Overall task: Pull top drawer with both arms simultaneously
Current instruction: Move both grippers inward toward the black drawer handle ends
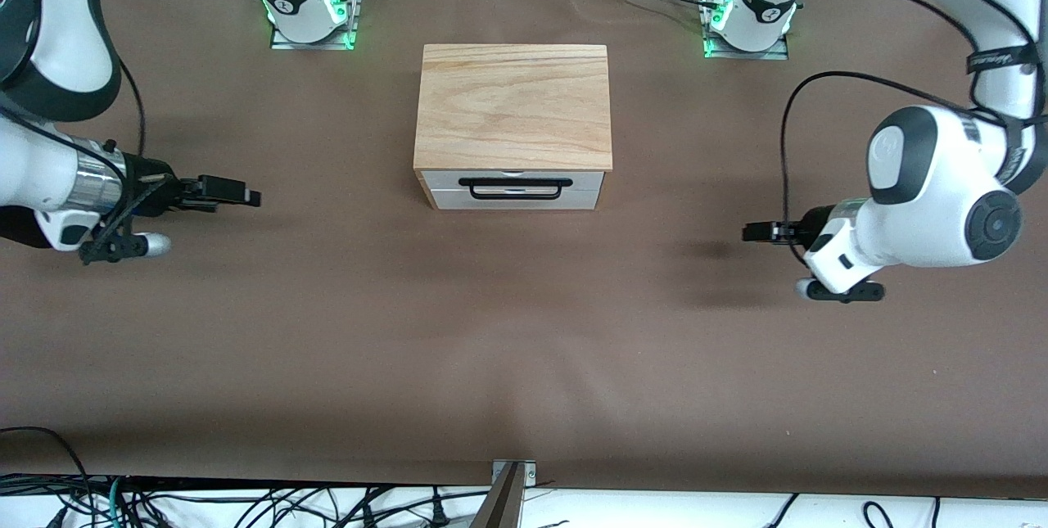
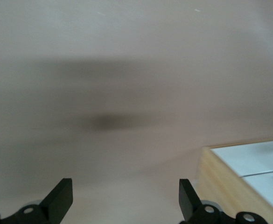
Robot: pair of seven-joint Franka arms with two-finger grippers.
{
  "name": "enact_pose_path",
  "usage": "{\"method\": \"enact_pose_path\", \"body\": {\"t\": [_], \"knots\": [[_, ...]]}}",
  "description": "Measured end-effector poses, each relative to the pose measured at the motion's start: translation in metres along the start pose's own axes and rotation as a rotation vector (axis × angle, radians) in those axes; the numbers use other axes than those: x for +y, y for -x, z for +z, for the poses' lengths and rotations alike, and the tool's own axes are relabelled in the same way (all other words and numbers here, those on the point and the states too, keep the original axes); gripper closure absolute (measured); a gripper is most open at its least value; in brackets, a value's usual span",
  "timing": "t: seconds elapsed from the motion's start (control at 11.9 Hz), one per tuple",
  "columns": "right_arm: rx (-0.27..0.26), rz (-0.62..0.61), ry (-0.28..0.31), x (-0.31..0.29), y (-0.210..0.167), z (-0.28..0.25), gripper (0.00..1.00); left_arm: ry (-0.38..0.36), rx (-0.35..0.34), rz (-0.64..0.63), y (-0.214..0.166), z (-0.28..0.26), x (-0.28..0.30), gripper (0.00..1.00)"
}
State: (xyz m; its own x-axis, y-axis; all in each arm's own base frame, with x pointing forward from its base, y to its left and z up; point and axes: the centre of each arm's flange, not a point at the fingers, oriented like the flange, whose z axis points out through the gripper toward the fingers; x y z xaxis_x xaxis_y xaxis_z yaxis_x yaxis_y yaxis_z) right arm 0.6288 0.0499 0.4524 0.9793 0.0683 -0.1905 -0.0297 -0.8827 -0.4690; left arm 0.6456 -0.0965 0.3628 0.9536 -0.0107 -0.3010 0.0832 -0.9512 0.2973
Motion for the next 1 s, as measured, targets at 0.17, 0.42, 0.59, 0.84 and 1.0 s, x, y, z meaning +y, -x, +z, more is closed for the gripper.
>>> {"method": "enact_pose_path", "body": {"t": [0.17, 0.42, 0.59, 0.84, 1.0], "knots": [[-0.018, 0.002, -0.161, 0.007, -0.011, 0.024, 0.00, 0.176, -0.032, -0.036, -0.009, 0.025, 0.017, 0.00], [-0.044, -0.087, -0.306, 0.018, -0.022, 0.062, 0.00, 0.388, -0.080, -0.046, -0.022, 0.064, 0.030, 0.00], [-0.077, -0.121, -0.472, 0.028, -0.021, 0.101, 0.00, 0.551, -0.091, 0.021, -0.029, 0.095, 0.041, 0.00], [-0.094, -0.156, -0.613, 0.043, -0.023, 0.140, 0.00, 0.778, -0.035, 0.194, -0.032, 0.149, 0.046, 0.00], [-0.066, -0.178, -0.701, 0.047, -0.024, 0.158, 0.00, 0.891, 0.013, 0.253, -0.025, 0.184, 0.047, 0.00]]}}
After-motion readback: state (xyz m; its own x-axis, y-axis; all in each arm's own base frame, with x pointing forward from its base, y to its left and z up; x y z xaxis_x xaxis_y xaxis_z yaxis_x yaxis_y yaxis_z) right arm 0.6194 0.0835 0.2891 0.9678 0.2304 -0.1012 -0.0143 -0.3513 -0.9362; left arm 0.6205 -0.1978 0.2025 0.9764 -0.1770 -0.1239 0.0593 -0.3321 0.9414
